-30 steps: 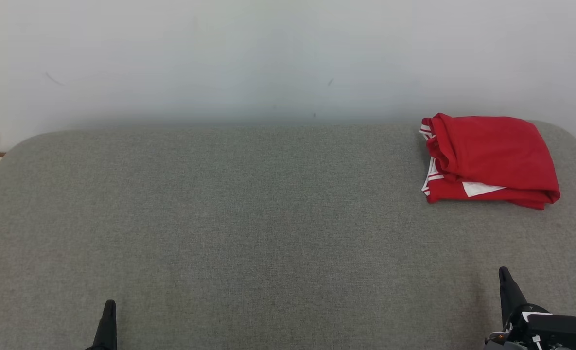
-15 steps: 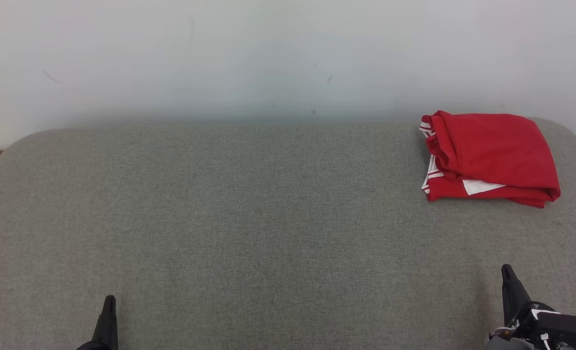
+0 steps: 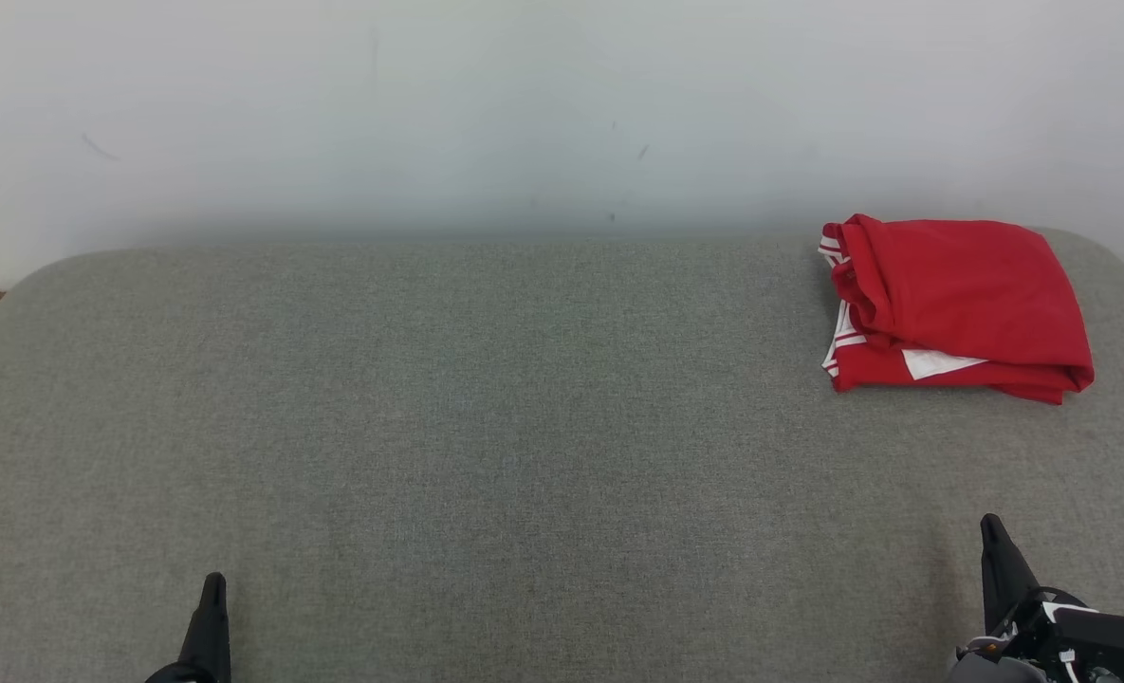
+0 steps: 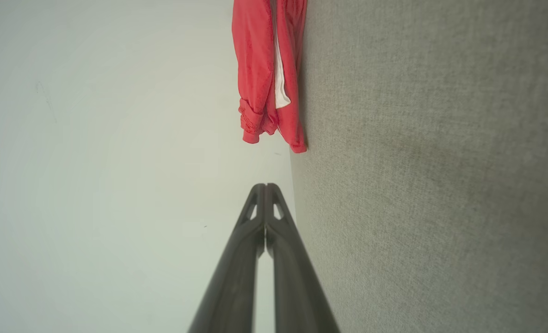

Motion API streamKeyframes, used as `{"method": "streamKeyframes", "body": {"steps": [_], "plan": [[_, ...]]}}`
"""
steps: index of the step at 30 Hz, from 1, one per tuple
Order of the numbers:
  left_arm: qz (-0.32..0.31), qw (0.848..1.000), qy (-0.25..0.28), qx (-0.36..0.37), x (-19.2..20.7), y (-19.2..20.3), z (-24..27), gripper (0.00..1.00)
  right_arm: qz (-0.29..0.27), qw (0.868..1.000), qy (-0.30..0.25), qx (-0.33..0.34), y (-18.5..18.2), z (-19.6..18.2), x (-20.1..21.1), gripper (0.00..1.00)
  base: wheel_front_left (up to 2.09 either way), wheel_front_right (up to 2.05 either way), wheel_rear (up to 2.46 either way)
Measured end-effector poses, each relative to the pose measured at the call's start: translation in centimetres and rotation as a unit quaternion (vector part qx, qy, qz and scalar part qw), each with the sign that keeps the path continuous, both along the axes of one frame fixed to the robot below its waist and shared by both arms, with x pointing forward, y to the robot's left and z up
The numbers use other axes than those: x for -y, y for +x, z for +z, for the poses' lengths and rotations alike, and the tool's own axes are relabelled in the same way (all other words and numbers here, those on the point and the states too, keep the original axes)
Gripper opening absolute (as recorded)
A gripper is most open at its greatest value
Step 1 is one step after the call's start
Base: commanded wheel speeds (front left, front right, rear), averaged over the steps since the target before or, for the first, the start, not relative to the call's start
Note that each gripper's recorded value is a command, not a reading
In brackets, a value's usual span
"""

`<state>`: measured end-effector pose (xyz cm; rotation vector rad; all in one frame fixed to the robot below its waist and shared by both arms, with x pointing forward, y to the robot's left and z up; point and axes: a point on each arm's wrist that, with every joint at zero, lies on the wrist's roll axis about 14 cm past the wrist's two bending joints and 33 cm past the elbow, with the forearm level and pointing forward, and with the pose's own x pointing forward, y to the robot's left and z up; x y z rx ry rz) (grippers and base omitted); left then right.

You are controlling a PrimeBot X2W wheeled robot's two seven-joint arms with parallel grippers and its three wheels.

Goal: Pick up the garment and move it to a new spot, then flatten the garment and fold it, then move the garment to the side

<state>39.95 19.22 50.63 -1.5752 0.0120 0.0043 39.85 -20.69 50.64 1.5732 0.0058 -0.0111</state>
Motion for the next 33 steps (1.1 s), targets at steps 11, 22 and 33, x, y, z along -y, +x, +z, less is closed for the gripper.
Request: {"method": "streamKeyframes", "body": {"steps": [11, 22, 33], "plan": [[0.000, 1.000, 0.000, 0.000, 0.00, 0.00, 0.00, 0.00, -0.001, 1.000, 0.000, 0.000, 0.00, 0.01, 0.02, 0.00, 0.00, 0.00, 0.00], [0.000, 1.000, 0.000, 0.000, 0.00, 0.01, 0.01, 0.00, 0.000, 1.000, 0.001, 0.000, 0.01, 0.02, -0.02, 0.00, 0.00, 0.00, 0.00], [0.000, 1.000, 0.000, 0.000, 0.00, 0.00, 0.01, 0.00, 0.000, 1.000, 0.002, 0.000, 0.01, 0.01, -0.02, 0.00, 0.00, 0.00, 0.00]]}}
